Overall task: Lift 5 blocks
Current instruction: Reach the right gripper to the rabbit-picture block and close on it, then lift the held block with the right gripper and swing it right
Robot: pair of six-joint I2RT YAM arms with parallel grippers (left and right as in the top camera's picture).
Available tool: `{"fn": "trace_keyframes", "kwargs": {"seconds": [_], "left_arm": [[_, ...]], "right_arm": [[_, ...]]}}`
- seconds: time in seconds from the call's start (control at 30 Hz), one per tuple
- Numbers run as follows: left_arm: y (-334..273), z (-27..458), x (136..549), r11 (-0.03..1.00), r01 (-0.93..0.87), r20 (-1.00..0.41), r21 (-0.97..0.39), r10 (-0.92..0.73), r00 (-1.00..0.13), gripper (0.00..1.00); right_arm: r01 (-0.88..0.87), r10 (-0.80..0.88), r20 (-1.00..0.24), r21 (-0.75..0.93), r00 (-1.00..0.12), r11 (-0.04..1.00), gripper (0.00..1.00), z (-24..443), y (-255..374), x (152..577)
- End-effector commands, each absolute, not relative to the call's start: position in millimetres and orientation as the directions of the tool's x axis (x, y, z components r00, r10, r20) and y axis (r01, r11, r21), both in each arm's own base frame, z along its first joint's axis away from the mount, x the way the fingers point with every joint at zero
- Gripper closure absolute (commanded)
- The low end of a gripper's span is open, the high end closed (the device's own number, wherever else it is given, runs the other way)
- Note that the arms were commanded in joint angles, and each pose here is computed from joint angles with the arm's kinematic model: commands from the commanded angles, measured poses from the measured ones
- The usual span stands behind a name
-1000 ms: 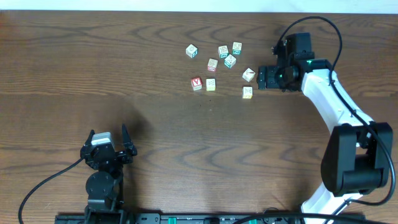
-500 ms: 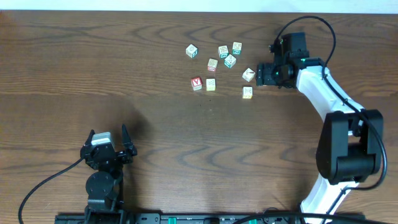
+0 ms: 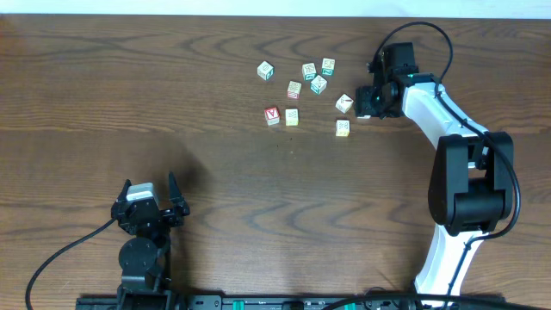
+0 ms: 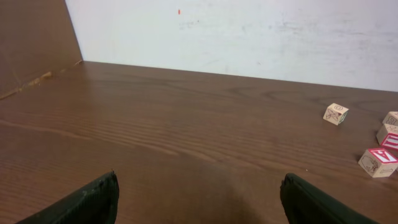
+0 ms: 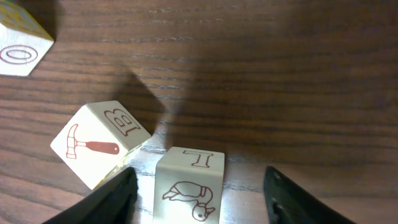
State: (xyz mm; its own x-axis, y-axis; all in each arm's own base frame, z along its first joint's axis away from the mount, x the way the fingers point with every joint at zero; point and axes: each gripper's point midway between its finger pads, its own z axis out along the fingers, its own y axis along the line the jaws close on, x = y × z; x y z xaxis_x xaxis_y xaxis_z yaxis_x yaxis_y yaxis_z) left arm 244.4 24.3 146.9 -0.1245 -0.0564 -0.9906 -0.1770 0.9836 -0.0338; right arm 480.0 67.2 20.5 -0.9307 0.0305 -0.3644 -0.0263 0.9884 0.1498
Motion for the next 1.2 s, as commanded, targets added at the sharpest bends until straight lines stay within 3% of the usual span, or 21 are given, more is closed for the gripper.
{"fn": "trace_keyframes", "kwargs": {"seconds": [0.0,0.13,0.37,1.17], "left_arm": [[27,129,243,0.981,-0.192,-0.982,-0.011,-0.047,-0.182,0.17],[27,129,243,0.981,-0.192,-0.982,-0.011,-0.047,-0.182,0.16],[27,129,243,0.981,-0.192,-0.982,-0.011,-0.047,-0.182,0.16],[27,129,243,0.981,-0.192,-0.982,-0.011,-0.047,-0.182,0.17]], "right_arm": [[0.004,0.04,-0.384,0.094,-0.923,0.996,0.45,25,54,488],[0.005,0.04,-0.377,0.093,-0.926,0.996,0.51,24,54,486],[-0.001,0.031,-0.358,0.089,-0.933,0.996,0.49,22,54,482],[-0.063,-0.032,-0.341,0.078,-0.94,0.995,0.83,21,72,474]]}}
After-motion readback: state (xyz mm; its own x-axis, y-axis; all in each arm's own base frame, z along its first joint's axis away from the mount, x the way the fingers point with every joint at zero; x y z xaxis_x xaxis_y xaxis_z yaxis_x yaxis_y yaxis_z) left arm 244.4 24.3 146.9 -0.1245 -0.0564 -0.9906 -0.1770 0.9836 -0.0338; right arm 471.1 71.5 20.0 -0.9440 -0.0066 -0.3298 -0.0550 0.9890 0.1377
